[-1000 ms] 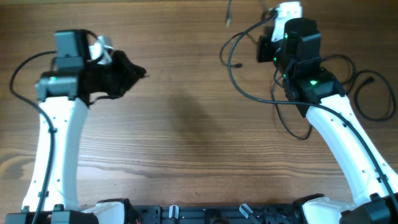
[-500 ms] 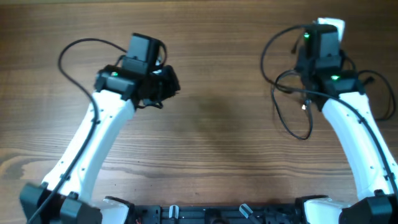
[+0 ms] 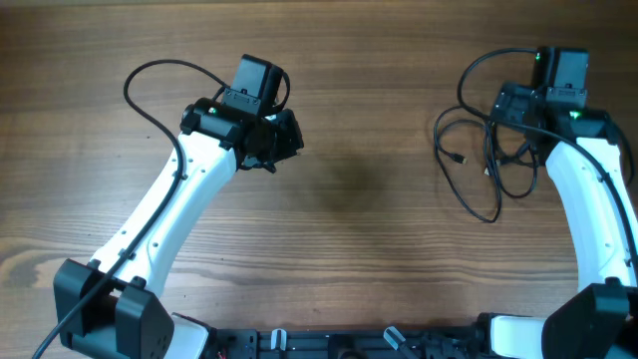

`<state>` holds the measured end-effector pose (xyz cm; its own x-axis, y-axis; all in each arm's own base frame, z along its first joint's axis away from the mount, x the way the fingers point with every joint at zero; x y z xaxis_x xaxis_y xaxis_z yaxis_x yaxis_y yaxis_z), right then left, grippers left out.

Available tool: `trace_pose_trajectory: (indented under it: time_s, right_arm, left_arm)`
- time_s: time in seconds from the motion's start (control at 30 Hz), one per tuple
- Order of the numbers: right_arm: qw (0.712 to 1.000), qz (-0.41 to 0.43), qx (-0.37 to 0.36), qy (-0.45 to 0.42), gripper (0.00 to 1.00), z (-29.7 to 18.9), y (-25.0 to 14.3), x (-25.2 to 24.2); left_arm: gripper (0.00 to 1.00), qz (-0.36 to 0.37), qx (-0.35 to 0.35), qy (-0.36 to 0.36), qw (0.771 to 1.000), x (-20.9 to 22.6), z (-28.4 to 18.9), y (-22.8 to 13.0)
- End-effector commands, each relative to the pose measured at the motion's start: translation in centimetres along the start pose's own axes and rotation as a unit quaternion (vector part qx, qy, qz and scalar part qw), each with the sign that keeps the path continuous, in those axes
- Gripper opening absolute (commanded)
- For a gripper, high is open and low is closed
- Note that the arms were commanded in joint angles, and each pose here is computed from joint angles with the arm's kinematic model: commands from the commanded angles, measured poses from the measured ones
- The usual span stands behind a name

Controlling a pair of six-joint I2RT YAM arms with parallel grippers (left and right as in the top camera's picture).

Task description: Untangle cables

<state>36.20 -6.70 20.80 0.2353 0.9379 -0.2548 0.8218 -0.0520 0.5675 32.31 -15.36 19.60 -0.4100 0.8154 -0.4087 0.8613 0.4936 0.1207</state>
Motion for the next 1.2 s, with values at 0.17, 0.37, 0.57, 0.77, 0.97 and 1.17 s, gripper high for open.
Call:
trace_pose_trajectory:
  time_s: [0.17,0.37,0.57,0.77,0.97,1.17]
  right_arm:
    - [0.994,0.008,0.006,0.106,1.00,0.4,0.1,2.7]
    - [0.993,0.009,0.006,0.116,1.00,0.3,0.1,2.9]
    - [0.993,0.009,0.007,0.116,1.00,0.3,0.1,2.9]
    - [0.993,0.009,0.006,0.116,1.00,0.3,0.1,2.9]
    - [0.993,0.009,0.006,0.116,1.00,0.3,0.1,2.9]
    - [0.993,0.009,0.006,0.116,1.00,0.3,0.1,2.9]
  left_arm:
    - [0.20,0.009,-0.004,0.007,1.000,0.2,0.4,0.1]
    - [0.22,0.009,-0.006,0.006,1.000,0.1,0.4,0.1]
    - [1.00,0.009,-0.008,0.008,1.000,0.2,0.4,0.2]
    - [1.00,0.009,-0.008,0.008,1.000,0.2,0.4,0.2]
    - [1.00,0.009,-0.008,0.008,1.000,0.2,0.4,0.2]
    - [1.00,0.009,-0.008,0.008,1.000,0.2,0.4,0.2]
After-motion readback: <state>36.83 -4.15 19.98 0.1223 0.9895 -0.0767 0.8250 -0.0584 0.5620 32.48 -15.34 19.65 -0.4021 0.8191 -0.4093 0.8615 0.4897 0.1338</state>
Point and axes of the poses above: each gripper's point midway between its finger pads, its own z axis out along the fingers, its own x axis along the line the jaws close on, y = z × x, the point moved 5 cm from there along -z, back along the fingers, and after that the axes turned 13 degrees about -z, right-handed, at the moved point
